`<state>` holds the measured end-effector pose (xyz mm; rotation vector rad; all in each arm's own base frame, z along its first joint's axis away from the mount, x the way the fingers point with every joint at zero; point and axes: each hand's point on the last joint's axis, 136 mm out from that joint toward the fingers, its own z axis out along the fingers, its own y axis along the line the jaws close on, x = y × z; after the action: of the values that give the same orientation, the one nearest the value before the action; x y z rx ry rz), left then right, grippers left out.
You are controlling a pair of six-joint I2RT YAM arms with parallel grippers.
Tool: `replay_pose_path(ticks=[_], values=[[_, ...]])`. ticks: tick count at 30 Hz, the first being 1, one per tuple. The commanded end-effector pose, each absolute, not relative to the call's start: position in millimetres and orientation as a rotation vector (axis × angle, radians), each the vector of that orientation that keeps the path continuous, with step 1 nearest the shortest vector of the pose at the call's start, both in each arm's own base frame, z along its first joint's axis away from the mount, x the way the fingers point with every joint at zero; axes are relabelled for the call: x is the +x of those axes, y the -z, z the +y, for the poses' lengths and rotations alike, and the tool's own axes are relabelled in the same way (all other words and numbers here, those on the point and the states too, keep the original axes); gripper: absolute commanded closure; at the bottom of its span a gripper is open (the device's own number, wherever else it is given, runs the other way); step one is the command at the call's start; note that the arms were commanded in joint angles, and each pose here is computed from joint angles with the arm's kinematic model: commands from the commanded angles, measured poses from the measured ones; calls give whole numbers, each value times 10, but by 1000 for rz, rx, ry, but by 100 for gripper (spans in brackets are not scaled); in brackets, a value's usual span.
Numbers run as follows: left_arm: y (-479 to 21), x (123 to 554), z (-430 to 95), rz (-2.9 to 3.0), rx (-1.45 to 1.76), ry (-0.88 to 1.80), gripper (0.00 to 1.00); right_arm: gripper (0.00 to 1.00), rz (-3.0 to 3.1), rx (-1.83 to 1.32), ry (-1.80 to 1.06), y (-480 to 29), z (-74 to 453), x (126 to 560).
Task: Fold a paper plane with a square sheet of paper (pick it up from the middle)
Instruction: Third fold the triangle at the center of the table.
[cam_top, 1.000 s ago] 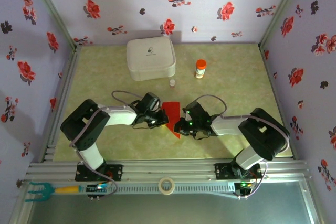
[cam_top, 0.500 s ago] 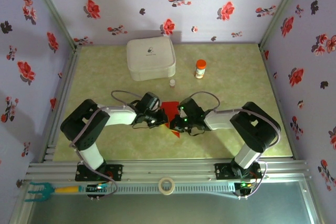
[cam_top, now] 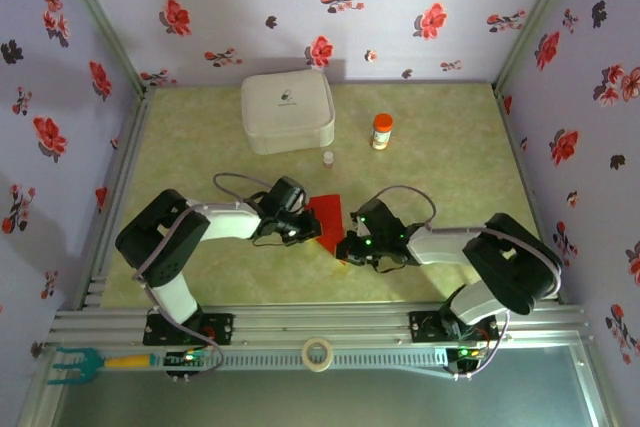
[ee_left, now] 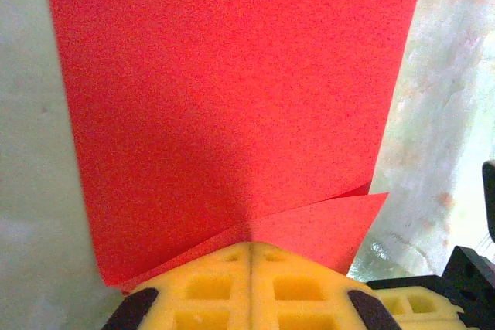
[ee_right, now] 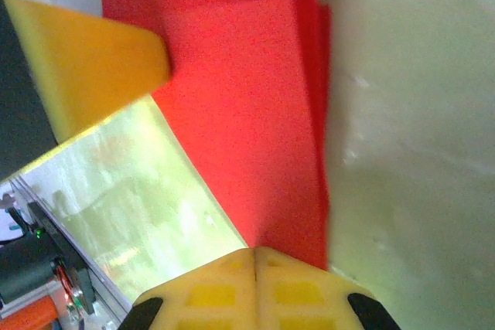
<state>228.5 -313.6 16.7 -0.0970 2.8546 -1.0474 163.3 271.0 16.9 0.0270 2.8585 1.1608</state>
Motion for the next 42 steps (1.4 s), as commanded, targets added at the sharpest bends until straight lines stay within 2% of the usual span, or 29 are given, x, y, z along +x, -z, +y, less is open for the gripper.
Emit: replay_pose_path(ticks=[1, 6, 14, 20, 25, 31, 33, 35, 36, 38, 40, 42], values=[[67, 2211, -2960, 2926, -157, 934, 99, 99, 2933, 57, -1060, -14, 2486, 1457], [66, 2215, -2959, 2924, -162, 936, 99, 99, 2917, 79, -1048, -30, 2398, 1412], [33, 2219, -2963, 2914, -167, 948, 99, 99, 2767, 28, -1179, -537, 2687, 1688], [33, 2222, -2972, 2912, -174, 956, 98, 99, 2803, 20, -1208, -440, 2852, 1761], [-2, 2223, -2989, 2902, -180, 972, 99, 99, 2894, 71, -1102, -137, 2643, 1606], [-188, 2270, -3045, 2803, -297, 1091, 97, 97, 2847, 144, -947, -229, 2294, 1576], [-313, 2270, -3068, 2755, -300, 1082, 96, 92, 2787, 183, -813, -335, 2100, 1682], [-442, 2234, -3097, 2720, -281, 1054, 95, 80, 2712, 225, -728, -449, 1949, 1790], [-517, 2215, -3119, 2695, -276, 1047, 90, 72, 2669, 231, -730, -515, 1929, 1838], [-638, 2182, -3128, 2654, -256, 1038, 88, 62, 2595, 238, -765, -647, 1945, 1921], [-750, 2169, -3064, 2621, -232, 1005, 79, 52, 2537, 261, -810, -765, 1989, 1997], [-817, 2185, -2916, 2590, -244, 947, 74, 47, 2496, 261, -864, -854, 2071, 2059]])
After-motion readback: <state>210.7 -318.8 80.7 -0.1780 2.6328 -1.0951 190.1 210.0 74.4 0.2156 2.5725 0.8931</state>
